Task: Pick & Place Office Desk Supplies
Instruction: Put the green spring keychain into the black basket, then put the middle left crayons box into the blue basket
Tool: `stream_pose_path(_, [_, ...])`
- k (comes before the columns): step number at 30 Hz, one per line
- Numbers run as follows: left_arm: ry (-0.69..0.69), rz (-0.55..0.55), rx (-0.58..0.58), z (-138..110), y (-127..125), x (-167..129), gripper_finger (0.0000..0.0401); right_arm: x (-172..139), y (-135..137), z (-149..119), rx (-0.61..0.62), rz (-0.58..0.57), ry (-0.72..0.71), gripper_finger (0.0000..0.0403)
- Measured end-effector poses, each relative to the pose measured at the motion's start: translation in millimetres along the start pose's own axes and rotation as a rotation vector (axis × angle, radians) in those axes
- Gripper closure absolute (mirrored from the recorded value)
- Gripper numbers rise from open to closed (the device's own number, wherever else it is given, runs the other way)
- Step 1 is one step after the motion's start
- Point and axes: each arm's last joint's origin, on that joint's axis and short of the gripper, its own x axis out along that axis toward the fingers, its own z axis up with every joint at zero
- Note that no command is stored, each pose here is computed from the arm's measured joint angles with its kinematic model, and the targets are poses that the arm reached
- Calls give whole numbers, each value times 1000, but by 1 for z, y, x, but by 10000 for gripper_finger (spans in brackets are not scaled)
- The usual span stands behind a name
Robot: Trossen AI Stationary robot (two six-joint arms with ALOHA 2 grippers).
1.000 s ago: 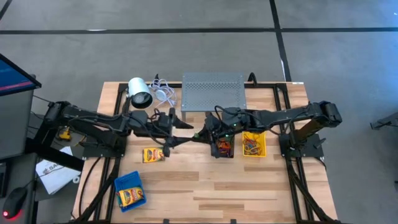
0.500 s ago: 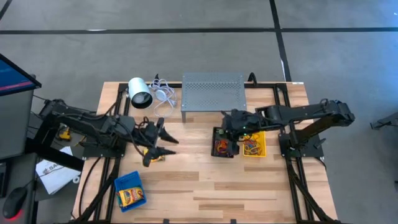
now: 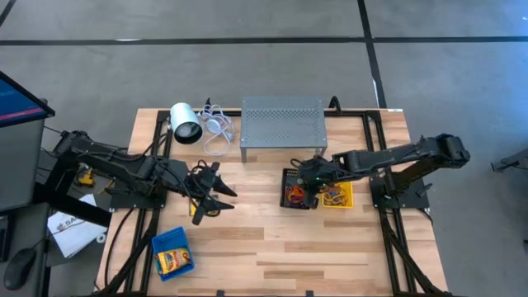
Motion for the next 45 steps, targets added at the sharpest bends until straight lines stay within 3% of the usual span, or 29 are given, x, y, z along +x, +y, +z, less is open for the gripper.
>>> stream_pose_path(11, [39,41,-14,-5,2,5,229,26,-13,-10,75,124,-89,388])
stream_pose_path(22, [141,78,-80,-17,5,13,229,70,-8,-15,67,150,3,383])
stream_pose_path(34, [220,118,-120,-25,7,11,229,67,-8,-12,63,206,-5,308])
stream_pose_path(42, [311,172,-144,-34,11,8,229,66,-8,-14,70,219,24,202])
stream_pose_path(45, [358,224,-215,-40,13,5,229,66,-8,-14,93,217,28,172])
